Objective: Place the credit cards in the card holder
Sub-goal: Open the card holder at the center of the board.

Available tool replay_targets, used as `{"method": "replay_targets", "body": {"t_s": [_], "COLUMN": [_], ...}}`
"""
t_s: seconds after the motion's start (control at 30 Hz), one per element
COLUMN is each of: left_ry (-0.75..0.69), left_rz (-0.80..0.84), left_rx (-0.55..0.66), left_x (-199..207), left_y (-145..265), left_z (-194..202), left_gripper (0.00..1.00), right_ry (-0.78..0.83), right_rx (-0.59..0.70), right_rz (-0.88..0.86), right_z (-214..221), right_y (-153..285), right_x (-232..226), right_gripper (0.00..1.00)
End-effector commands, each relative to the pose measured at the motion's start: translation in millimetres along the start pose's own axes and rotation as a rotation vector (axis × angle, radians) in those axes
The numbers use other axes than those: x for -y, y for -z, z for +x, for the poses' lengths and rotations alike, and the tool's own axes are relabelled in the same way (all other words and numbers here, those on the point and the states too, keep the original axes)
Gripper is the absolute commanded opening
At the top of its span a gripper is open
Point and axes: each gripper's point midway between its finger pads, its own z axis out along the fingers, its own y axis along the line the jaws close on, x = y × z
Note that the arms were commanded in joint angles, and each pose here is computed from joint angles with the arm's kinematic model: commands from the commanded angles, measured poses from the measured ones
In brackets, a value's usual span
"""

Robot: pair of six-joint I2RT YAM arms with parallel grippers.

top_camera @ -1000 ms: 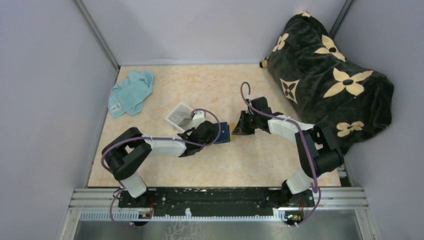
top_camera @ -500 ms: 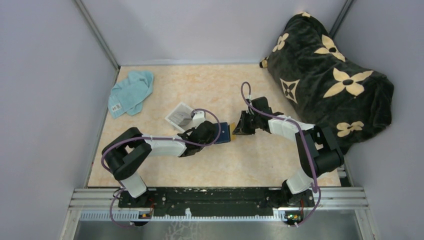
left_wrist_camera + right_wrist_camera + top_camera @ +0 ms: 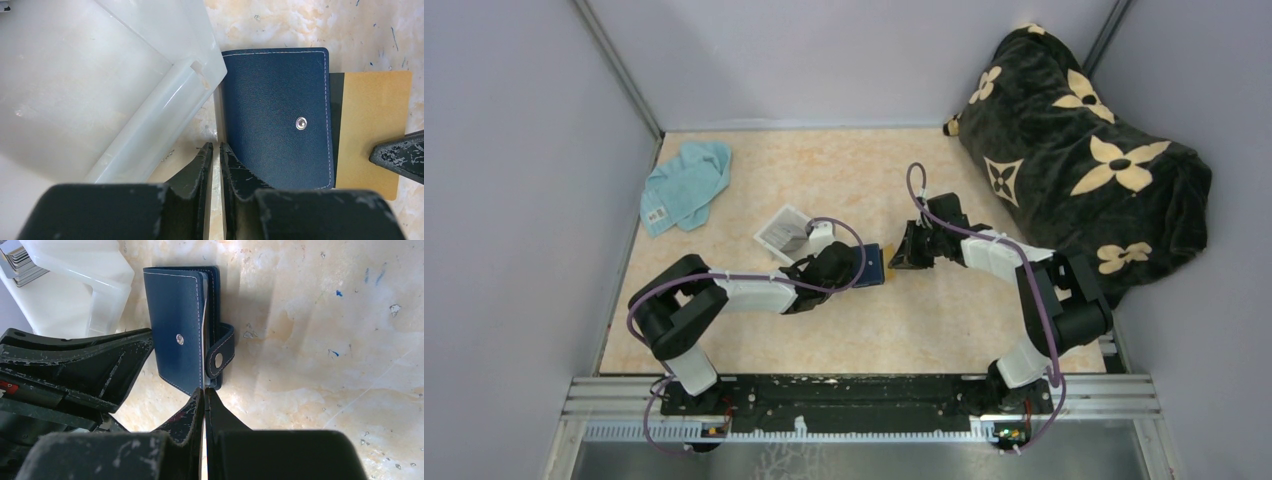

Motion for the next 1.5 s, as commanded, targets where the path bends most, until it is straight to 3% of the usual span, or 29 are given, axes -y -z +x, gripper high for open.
{"method": "replay_targets", "body": {"t_s": [0.0, 1.2, 1.47], "left_ry": [-0.093, -0.085, -0.07], "left_rz": [-0.117, -0.147, -0.071], "left_rx": [-0.134, -0.154, -0.158], "left_x": [-41.3, -54.9, -44.2], "left_y": [-1.1, 5.7, 6.3], "left_z": [43.5, 51.2, 53.2], "left_gripper": [0.17, 0.17, 0.16], "right_ry": [0.021, 0.019, 0.02], "right_rx": [0.06, 0.086, 0.082], "right_rz": [-0.067, -0.189, -0.225], "right_z": [-15.3, -16.7, -15.6], "right_y": [9.9, 18.1, 13.3], "right_x": [-17.3, -36.1, -38.9], "right_gripper": [0.0, 0.0, 0.0]}}
